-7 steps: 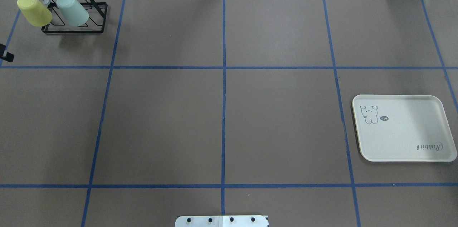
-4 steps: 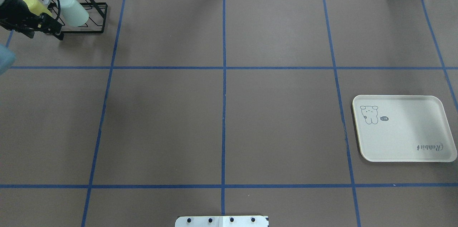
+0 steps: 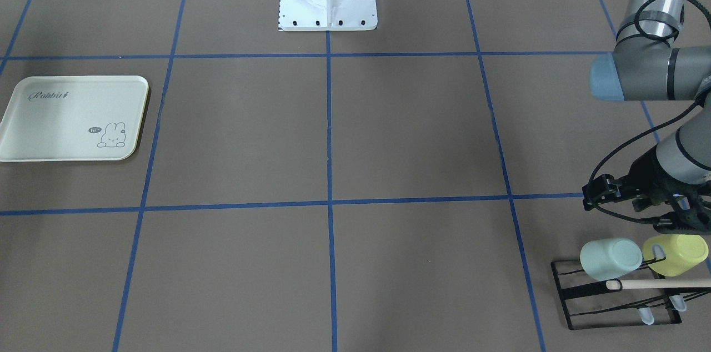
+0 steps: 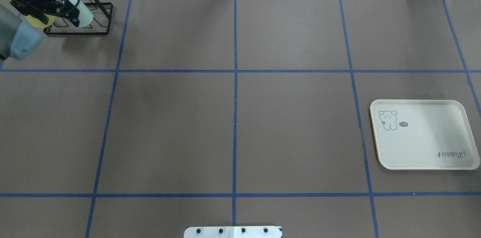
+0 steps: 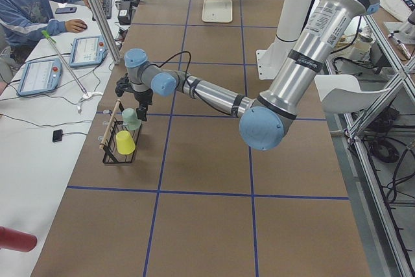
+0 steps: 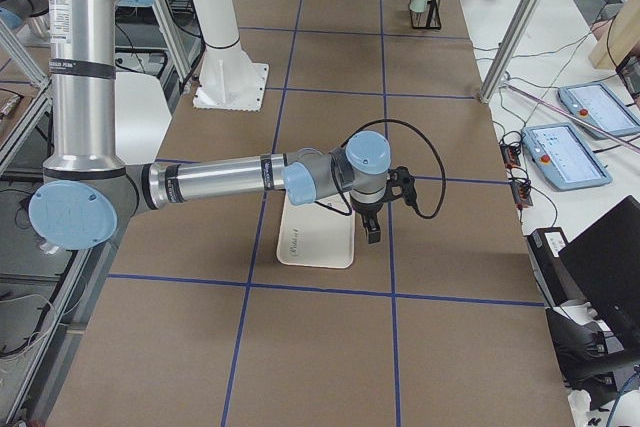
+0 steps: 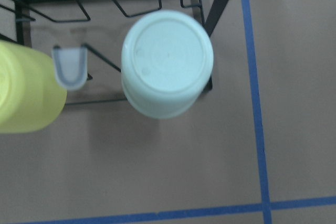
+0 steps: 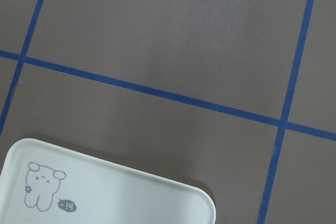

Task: Left arm grabs green cup and hands to right arm on tray

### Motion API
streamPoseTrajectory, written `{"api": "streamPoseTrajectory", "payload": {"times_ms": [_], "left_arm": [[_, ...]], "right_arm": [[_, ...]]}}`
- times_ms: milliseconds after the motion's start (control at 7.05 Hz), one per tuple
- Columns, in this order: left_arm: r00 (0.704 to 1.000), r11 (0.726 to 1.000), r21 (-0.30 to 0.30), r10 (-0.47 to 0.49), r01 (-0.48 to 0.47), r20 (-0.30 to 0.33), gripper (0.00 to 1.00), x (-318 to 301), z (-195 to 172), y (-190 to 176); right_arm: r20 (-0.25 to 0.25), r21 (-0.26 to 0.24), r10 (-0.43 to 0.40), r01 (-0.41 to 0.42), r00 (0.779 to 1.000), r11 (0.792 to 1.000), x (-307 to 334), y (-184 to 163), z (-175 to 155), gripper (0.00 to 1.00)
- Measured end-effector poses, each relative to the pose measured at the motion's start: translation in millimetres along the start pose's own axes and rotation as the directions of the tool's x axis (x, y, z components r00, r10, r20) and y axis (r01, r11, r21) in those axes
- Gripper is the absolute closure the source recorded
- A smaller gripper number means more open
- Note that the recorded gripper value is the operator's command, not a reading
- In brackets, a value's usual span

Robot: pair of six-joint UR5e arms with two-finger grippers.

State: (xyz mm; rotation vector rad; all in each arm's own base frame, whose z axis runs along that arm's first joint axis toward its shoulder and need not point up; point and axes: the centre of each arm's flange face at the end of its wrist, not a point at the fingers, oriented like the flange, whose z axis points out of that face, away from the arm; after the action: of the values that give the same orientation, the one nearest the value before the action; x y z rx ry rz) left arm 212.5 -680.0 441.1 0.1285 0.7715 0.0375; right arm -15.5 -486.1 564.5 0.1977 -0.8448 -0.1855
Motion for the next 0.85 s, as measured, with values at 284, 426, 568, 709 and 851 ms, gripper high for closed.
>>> {"api": "streamPoseTrajectory", "payload": {"times_ms": [284,426,568,709,851], "left_arm": [[1.0,1.0,0.009,0.006,-0.006,0.004,0.01,-1,16,-23],[1.0,1.0,0.011,0.008,-0.008,0.005,0.01,-3,21,-28],[1.0,1.0,0.016,0.011,-0.012,0.007,0.01,-4,24,-31],[1.0,0.999,0.031,0.015,-0.016,0.022,0.01,-3,23,-35],[0.999,0.999,0.05,0.02,-0.022,0.044,0.01,-1,22,-39]], "right_arm": [[-0.002,0.0,0.0,0.0,1.0,1.0,1,1,1,0.0],[-0.002,-0.001,0.001,-0.001,1.0,1.0,1,1,1,0.0],[-0.002,-0.001,0.001,-0.001,1.0,1.0,1,1,1,0.0],[-0.003,-0.001,0.001,-0.001,1.0,1.0,1,1,1,0.0],[-0.002,-0.001,0.001,-0.001,1.0,1.0,1,1,1,0.0]]}}
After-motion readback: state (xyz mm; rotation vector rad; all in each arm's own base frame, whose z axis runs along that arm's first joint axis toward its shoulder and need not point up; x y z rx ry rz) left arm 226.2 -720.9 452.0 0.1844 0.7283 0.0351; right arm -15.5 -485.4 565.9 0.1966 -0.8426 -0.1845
